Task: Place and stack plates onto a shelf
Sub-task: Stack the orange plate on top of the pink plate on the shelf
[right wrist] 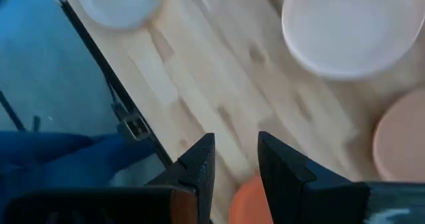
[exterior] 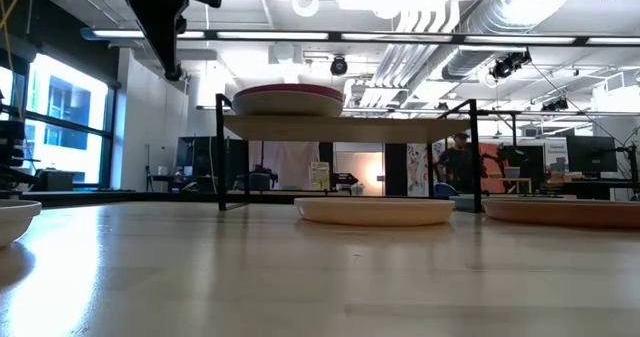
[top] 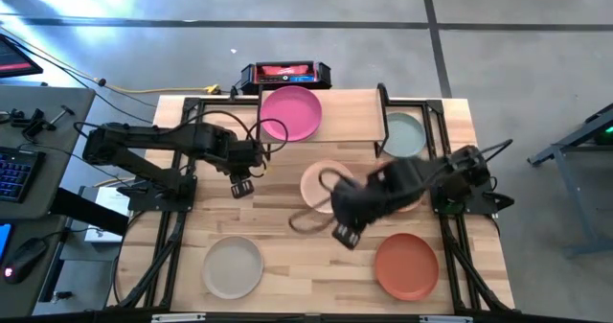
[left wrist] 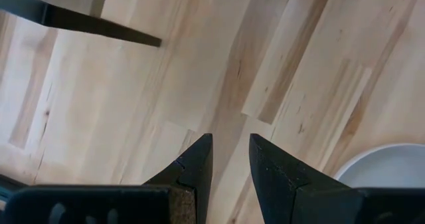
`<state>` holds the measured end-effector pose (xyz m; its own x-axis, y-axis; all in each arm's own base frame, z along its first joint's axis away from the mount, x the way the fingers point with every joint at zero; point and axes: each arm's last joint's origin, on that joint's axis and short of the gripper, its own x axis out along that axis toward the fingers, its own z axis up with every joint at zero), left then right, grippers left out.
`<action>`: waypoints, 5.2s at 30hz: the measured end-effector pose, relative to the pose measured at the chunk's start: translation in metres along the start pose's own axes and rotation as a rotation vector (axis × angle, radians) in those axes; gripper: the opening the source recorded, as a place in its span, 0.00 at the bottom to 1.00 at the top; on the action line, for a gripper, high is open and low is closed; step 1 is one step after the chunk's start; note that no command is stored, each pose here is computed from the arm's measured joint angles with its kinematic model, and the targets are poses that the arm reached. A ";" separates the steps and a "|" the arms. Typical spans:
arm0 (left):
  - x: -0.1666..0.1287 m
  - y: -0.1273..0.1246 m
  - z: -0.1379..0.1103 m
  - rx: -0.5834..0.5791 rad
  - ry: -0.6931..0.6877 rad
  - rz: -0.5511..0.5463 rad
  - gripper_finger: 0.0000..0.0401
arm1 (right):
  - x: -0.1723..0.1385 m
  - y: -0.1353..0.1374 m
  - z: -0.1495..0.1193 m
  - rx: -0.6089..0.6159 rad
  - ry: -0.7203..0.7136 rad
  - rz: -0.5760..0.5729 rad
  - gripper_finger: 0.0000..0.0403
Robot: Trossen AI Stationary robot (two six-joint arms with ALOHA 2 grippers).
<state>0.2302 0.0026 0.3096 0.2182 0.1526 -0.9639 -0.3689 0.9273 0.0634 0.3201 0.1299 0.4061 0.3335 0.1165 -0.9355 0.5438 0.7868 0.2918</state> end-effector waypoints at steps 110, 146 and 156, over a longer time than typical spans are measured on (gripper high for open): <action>-0.001 -0.003 0.006 -0.007 -0.064 -0.022 0.22 | 0.127 0.009 -0.148 0.538 0.219 -0.415 0.00; 0.000 0.001 0.007 -0.009 -0.063 -0.016 0.22 | 0.008 -0.041 -0.017 0.187 -0.248 -0.270 0.00; 0.003 0.024 0.014 -0.100 -0.057 0.015 0.22 | -0.026 -0.085 0.034 -0.007 -0.386 -0.247 0.00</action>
<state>0.2344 0.0305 0.3116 0.2622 0.1880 -0.9465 -0.4603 0.8864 0.0486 0.2915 0.0392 0.4125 0.4572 -0.3085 -0.8341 0.6384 0.7669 0.0663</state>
